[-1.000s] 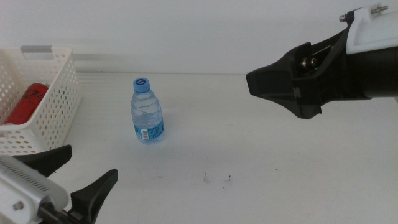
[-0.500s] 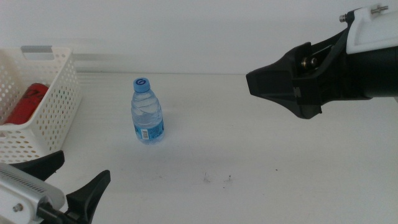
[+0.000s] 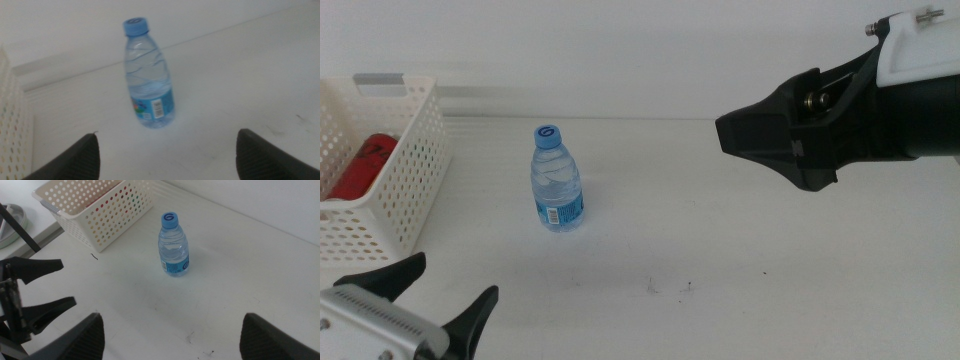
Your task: Use arms to grab the bottles and put them into the dustbin to the left of the table.
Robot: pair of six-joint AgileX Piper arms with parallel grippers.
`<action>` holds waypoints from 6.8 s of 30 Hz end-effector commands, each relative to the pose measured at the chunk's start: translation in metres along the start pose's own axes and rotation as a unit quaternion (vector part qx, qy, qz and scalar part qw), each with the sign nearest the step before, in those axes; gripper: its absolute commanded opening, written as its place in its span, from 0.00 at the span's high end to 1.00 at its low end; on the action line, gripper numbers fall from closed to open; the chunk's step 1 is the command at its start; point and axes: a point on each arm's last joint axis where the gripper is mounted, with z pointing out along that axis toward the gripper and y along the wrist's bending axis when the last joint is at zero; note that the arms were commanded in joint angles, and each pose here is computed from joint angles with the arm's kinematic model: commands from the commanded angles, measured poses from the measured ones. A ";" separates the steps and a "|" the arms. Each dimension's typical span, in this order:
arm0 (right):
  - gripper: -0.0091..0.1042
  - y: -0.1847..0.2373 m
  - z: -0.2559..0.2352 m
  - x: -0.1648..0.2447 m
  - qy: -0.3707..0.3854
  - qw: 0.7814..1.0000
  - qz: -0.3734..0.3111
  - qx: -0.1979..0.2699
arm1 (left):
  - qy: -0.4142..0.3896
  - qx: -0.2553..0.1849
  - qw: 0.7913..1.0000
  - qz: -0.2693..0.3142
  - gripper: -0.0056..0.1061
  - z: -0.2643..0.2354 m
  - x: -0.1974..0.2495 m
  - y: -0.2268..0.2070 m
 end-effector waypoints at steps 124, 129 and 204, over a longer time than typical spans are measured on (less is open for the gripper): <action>0.12 0.000 -0.002 -0.002 -0.007 1.000 -0.006 0.002 | 0.145 -0.056 0.987 -0.051 0.97 0.144 -0.223 0.116; 0.12 0.000 -0.002 -0.002 -0.007 1.000 -0.006 0.002 | 0.240 -0.039 0.968 -0.058 0.97 0.142 -0.237 0.149; 0.12 0.000 -0.002 -0.002 -0.007 1.000 -0.006 0.002 | 0.068 -0.076 0.994 -0.041 0.14 -0.024 -0.254 0.080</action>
